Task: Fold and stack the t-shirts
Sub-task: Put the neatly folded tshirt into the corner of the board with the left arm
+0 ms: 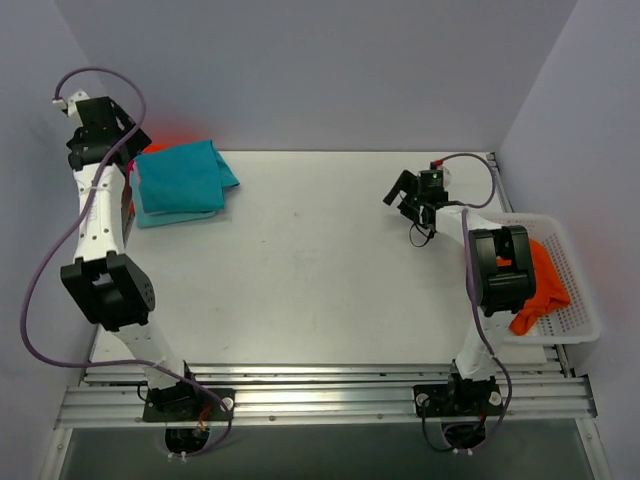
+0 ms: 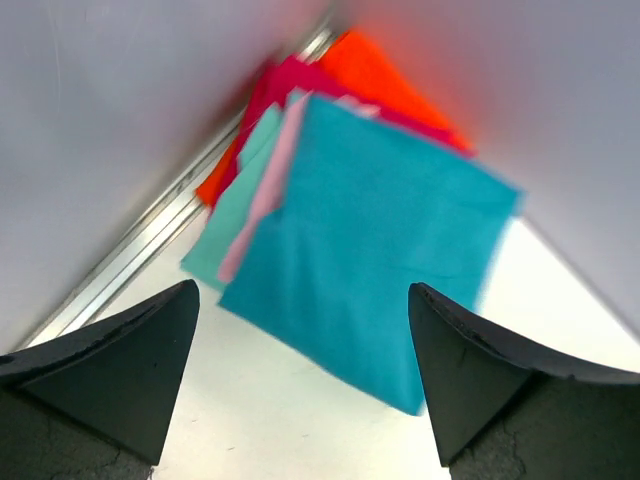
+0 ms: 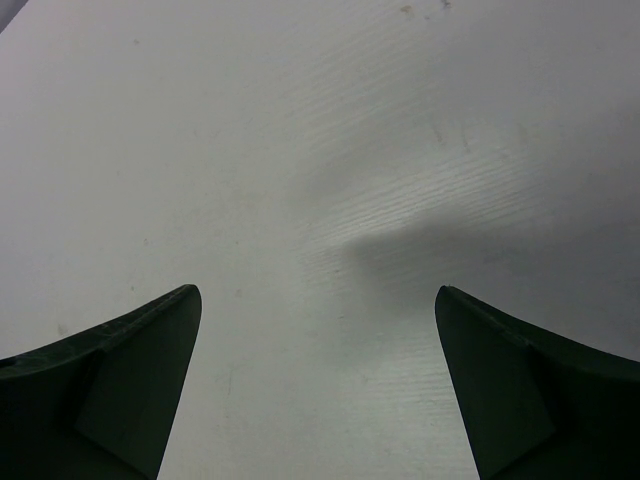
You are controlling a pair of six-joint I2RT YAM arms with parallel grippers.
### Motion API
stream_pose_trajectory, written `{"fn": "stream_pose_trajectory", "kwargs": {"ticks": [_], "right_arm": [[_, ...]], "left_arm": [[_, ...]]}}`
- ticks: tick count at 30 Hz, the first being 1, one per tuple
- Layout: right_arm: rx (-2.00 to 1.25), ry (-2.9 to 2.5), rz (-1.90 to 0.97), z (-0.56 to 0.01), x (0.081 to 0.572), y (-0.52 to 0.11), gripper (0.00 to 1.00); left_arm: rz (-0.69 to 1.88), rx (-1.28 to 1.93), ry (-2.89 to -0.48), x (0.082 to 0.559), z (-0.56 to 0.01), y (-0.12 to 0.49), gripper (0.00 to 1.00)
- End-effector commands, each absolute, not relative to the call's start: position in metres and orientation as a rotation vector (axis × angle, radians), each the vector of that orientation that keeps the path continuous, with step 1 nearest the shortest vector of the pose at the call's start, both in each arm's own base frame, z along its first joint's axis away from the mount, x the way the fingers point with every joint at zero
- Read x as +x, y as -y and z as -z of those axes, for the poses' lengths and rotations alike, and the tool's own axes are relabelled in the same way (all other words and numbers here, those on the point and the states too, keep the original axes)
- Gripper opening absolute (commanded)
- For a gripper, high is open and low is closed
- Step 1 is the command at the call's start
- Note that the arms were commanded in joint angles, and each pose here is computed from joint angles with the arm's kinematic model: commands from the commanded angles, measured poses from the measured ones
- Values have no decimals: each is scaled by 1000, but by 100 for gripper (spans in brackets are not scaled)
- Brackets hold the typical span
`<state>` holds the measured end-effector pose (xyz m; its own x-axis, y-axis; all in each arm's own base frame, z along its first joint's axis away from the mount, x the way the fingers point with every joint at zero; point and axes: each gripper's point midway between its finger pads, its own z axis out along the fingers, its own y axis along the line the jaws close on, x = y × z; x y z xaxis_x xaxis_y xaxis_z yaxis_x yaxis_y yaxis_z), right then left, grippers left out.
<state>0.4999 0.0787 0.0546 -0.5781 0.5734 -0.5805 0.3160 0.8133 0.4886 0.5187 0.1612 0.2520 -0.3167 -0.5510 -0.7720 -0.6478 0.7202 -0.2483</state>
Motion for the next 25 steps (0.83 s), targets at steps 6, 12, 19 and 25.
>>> {"fn": "stream_pose_trajectory", "kwargs": {"ticks": [6, 12, 19, 25], "right_arm": [[160, -1975, -467, -191, 489, -186, 100], [55, -1848, -377, -238, 456, -206, 100], [94, -1794, -346, -259, 409, -192, 100], [167, -1767, -308, -276, 364, -181, 100]], "left_arm": [[68, -569, -1750, 465, -366, -1, 94], [177, -507, -1782, 410, -287, 41, 94], [229, -337, -1804, 389, -270, 97, 94], [218, -268, -1819, 387, -268, 113, 94]]}}
